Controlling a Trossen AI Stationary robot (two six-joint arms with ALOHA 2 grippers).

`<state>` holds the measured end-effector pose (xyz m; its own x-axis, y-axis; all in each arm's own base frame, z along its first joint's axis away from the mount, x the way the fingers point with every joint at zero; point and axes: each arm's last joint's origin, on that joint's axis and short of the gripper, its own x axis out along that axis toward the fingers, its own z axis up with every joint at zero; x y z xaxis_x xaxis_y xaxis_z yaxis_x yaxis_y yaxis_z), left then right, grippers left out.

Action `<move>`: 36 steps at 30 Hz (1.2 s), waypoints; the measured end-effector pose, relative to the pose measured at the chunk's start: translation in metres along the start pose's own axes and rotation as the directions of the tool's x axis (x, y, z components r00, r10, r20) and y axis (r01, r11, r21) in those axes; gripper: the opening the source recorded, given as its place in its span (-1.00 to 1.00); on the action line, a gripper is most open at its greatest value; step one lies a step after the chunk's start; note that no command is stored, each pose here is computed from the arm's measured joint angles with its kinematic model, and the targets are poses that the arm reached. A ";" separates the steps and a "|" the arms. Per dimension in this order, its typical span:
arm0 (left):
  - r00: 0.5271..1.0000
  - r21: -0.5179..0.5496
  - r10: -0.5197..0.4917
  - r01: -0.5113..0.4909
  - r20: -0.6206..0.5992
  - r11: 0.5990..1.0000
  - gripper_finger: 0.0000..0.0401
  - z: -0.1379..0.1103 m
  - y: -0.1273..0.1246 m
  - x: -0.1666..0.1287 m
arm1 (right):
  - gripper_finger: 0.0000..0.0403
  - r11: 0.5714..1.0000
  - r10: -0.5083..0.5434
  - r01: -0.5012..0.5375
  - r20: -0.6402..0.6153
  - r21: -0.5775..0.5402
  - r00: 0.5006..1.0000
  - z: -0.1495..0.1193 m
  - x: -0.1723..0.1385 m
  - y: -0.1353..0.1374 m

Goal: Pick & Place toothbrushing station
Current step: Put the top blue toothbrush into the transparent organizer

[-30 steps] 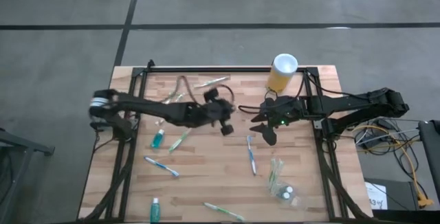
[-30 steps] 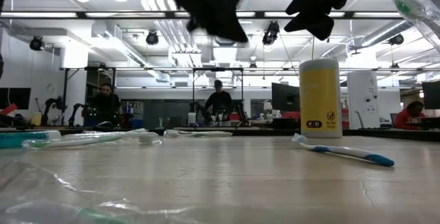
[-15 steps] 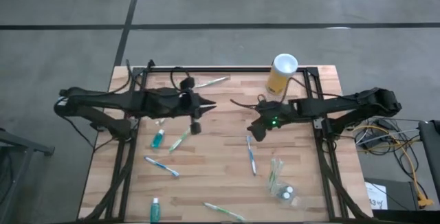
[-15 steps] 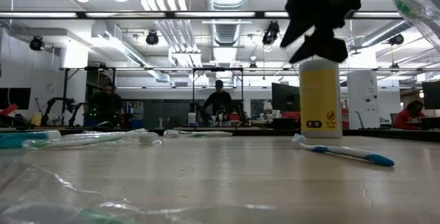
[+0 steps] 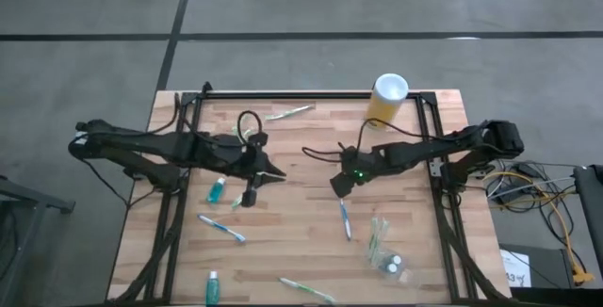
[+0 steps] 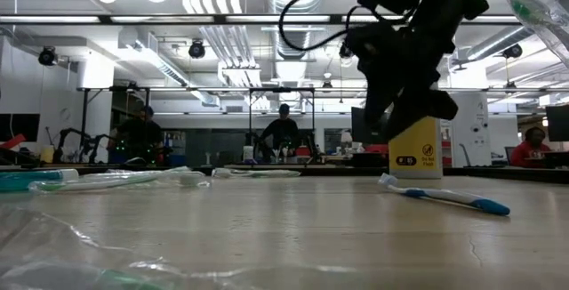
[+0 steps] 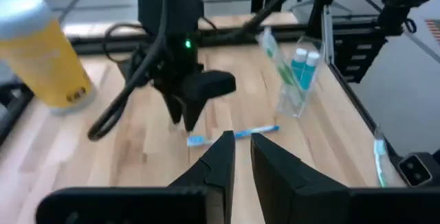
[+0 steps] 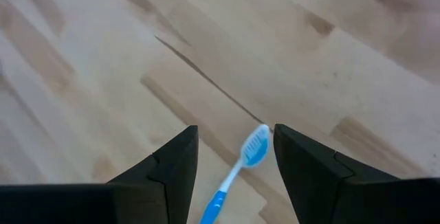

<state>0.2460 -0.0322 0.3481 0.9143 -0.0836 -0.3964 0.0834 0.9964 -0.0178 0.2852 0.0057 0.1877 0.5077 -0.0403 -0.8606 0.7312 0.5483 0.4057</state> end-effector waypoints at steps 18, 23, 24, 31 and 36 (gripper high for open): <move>1.000 -0.069 0.006 -0.007 -0.017 0.998 -0.74 -0.035 0.001 0.017 | -0.09 0.990 -0.077 0.091 -0.126 0.109 0.989 -0.010 0.034 -0.007; 1.000 -0.065 0.007 -0.008 -0.014 0.998 -0.73 -0.034 0.001 0.017 | -0.14 0.985 -0.095 0.113 -0.137 0.127 0.986 -0.011 0.043 -0.008; 1.000 -0.065 0.007 -0.008 -0.013 0.998 -0.73 -0.034 0.001 0.017 | -0.16 0.985 -0.100 0.118 -0.140 0.126 0.985 -0.012 0.045 -0.009; 1.000 -0.065 0.007 -0.007 -0.009 0.998 -0.73 -0.034 0.001 0.017 | -0.31 0.986 -0.097 0.114 -0.138 0.121 0.986 -0.012 0.053 -0.008; 1.000 -0.065 0.007 -0.007 -0.002 0.998 -0.74 -0.033 0.001 0.017 | -0.48 0.990 -0.091 0.104 -0.126 0.099 0.988 -0.011 0.052 -0.008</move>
<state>0.2485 -0.0320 0.3107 0.9140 -0.0766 -0.3984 0.0509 0.9959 -0.0746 0.3012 0.0087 0.1363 0.3772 0.0154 -0.9260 0.8216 0.4559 0.3423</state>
